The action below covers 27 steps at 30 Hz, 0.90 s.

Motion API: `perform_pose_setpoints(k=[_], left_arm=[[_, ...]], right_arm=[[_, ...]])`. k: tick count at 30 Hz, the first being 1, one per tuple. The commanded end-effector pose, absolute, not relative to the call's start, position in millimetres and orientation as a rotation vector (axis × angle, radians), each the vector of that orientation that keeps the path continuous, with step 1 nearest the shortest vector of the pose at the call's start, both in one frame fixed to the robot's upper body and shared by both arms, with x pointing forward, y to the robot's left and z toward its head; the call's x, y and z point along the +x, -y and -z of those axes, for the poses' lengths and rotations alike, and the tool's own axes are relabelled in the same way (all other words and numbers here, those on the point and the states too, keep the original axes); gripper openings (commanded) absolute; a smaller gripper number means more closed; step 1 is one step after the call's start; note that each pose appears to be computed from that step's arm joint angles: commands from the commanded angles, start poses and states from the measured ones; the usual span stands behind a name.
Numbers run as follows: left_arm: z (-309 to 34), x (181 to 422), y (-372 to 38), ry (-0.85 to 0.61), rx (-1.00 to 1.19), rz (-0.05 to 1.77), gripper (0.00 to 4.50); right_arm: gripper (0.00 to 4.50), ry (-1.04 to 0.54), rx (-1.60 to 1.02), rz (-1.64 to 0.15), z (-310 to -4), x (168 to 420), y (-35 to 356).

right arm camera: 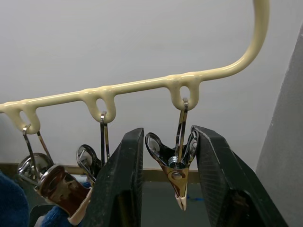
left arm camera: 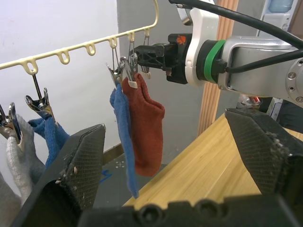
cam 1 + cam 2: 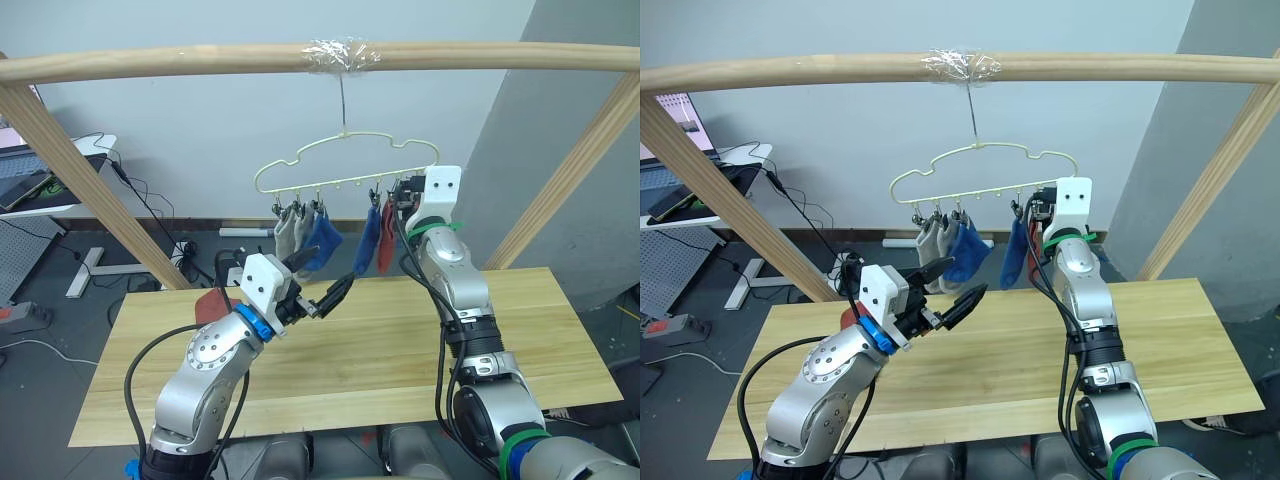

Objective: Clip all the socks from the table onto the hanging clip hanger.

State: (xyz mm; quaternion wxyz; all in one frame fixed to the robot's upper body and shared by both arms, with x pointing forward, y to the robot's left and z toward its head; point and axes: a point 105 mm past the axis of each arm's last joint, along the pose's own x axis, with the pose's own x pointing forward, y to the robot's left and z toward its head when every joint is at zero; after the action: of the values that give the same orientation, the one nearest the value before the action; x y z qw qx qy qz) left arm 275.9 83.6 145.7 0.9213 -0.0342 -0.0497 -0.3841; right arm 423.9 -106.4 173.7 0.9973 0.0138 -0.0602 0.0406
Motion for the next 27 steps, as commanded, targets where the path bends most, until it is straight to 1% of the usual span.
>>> perform_pose_setpoints(k=[1,27], left_arm=[[-157.2,272.8,-80.8,0.158,-0.05,0.802,4.5],[-157.3,274.9,-79.0,0.156,-0.045,0.802,4.5]], right_arm=[[1.63,0.187,0.038,-0.082,-193.5,423.3,105.6],[1.63,0.167,0.025,-0.088,-188.0,424.4,104.7]])
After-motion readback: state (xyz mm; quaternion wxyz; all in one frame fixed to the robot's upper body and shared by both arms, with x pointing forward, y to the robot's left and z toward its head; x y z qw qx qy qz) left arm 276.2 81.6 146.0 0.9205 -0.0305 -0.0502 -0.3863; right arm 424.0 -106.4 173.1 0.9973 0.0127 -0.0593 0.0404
